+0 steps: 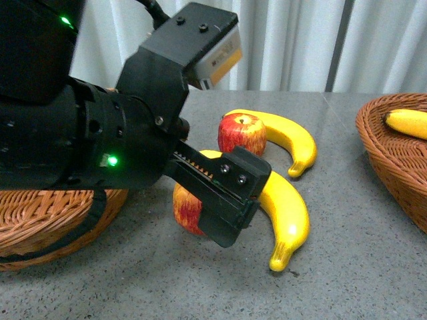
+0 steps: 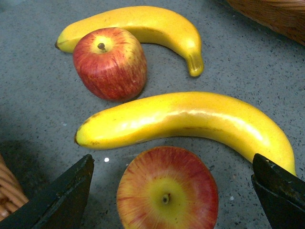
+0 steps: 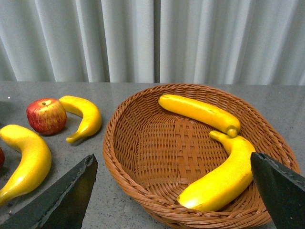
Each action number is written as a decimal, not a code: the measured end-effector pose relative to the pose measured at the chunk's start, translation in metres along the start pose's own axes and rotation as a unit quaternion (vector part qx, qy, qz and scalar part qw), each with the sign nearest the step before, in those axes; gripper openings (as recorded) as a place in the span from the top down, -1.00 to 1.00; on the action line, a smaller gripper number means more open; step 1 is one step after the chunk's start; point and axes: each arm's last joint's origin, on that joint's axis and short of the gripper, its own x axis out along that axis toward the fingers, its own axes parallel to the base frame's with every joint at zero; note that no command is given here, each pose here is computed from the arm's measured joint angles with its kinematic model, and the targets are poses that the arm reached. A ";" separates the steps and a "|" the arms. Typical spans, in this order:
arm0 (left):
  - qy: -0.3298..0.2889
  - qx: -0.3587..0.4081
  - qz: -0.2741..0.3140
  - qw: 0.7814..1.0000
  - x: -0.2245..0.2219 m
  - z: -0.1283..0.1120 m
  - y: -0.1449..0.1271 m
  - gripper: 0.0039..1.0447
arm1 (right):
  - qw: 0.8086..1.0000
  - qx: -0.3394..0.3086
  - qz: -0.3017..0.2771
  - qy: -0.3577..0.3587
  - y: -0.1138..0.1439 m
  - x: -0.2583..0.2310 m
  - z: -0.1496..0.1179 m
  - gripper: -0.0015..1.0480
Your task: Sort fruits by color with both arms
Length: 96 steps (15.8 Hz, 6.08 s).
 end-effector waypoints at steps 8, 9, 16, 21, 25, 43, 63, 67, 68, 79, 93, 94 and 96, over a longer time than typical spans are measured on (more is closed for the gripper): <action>0.015 0.008 -0.010 1.000 0.026 -0.002 0.000 -0.88 | 1.000 0.000 0.000 0.000 0.000 0.000 0.000 -0.87; 0.024 0.006 -0.014 1.000 0.031 -0.007 0.002 -0.88 | 1.000 0.000 0.000 0.000 0.000 0.000 0.000 -0.87; -0.020 -0.028 0.012 0.999 -0.002 0.015 0.021 -0.04 | 1.000 0.000 0.000 0.000 0.000 0.000 0.000 -0.87; -0.042 -0.172 0.171 0.969 -0.054 0.015 0.079 -0.03 | 1.000 0.000 0.000 0.000 0.000 0.000 0.000 -0.87; 0.006 -0.250 0.245 0.937 -0.058 -0.028 0.108 -0.03 | 1.000 0.000 0.000 0.000 0.000 0.000 0.000 -0.87; -0.052 -0.116 0.047 0.991 0.044 0.075 0.057 -0.88 | 1.000 0.000 0.000 0.000 0.000 0.000 0.000 -0.87; 0.014 -0.063 -0.029 0.997 0.131 0.043 0.063 -0.26 | 1.000 0.000 0.000 0.000 0.000 0.000 0.000 -0.87; -0.018 -0.057 0.034 0.998 0.090 0.060 0.074 -0.22 | 1.000 0.000 0.000 0.000 0.000 0.000 0.000 -0.87; -0.039 -0.073 0.071 0.994 0.068 0.073 0.086 -0.21 | 1.000 0.000 0.000 0.000 0.000 0.000 0.000 -0.87; 0.011 -0.236 0.222 0.946 0.013 0.002 0.146 -0.69 | 1.000 0.000 0.000 0.000 0.000 0.000 0.000 -0.87; -0.145 -0.188 0.211 0.948 -0.106 0.018 0.110 -0.88 | 1.000 0.000 0.000 0.000 0.000 0.000 0.000 -0.87; -0.153 -0.186 0.218 0.946 -0.121 0.011 0.106 -0.88 | 1.000 0.000 0.000 0.000 0.000 0.000 0.000 -0.87; -0.163 -0.166 0.239 0.943 -0.151 -0.006 0.098 -0.88 | 1.000 0.000 0.000 0.000 0.000 0.000 0.000 -0.87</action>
